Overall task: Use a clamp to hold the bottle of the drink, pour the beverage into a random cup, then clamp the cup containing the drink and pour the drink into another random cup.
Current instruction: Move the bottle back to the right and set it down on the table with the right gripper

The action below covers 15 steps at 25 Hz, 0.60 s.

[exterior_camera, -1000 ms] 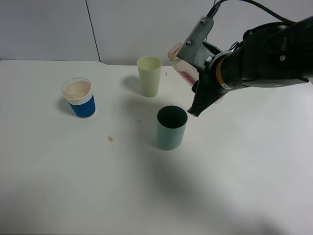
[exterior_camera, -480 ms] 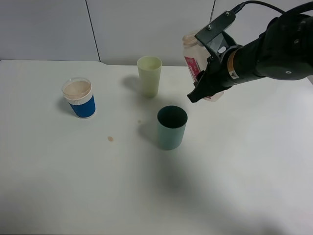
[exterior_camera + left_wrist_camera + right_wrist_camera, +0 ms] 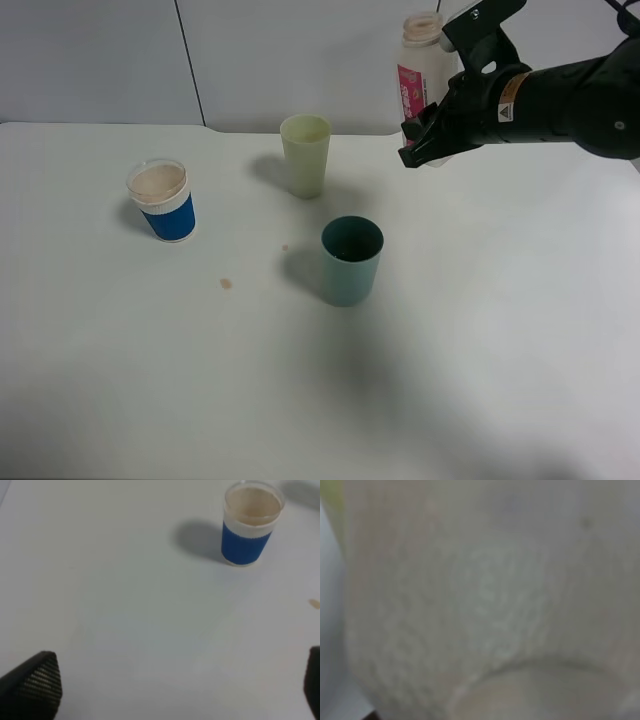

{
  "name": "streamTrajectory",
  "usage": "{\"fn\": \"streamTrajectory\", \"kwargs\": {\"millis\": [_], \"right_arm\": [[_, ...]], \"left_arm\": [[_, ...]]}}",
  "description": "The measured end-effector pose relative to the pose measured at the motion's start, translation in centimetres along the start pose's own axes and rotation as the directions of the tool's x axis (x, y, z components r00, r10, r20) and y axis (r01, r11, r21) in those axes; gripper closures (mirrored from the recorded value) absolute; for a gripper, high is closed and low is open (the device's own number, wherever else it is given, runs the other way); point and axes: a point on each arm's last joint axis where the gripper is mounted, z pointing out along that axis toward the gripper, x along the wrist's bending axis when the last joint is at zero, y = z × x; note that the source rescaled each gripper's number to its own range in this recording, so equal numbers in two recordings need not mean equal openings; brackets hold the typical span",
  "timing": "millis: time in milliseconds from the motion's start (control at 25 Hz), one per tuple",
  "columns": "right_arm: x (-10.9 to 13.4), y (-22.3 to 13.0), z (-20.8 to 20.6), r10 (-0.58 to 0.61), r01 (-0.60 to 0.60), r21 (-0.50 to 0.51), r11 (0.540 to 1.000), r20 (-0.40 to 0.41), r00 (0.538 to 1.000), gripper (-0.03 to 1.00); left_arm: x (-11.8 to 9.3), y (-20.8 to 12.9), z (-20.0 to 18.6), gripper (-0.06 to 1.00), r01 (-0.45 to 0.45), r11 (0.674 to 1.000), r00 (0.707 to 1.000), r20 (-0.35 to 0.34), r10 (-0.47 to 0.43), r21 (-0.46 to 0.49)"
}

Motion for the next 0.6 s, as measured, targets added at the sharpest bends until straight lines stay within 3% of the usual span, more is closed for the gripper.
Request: {"fn": "streamTrajectory", "kwargs": {"millis": [200, 600], "right_arm": [[0.7, -2.3, -0.7, 0.007, -0.002, -0.139, 0.99, 0.037, 0.999, 0.97], [1.1, -5.6, -0.8, 0.071, -0.042, -0.2, 0.979, 0.14, 0.988, 0.97]], "left_arm": [[0.0, 0.0, 0.0, 0.01, 0.0, 1.0, 1.0, 0.0, 0.0, 0.0], [0.0, 0.0, 0.0, 0.01, 0.0, 1.0, 1.0, 0.0, 0.0, 0.0]]}}
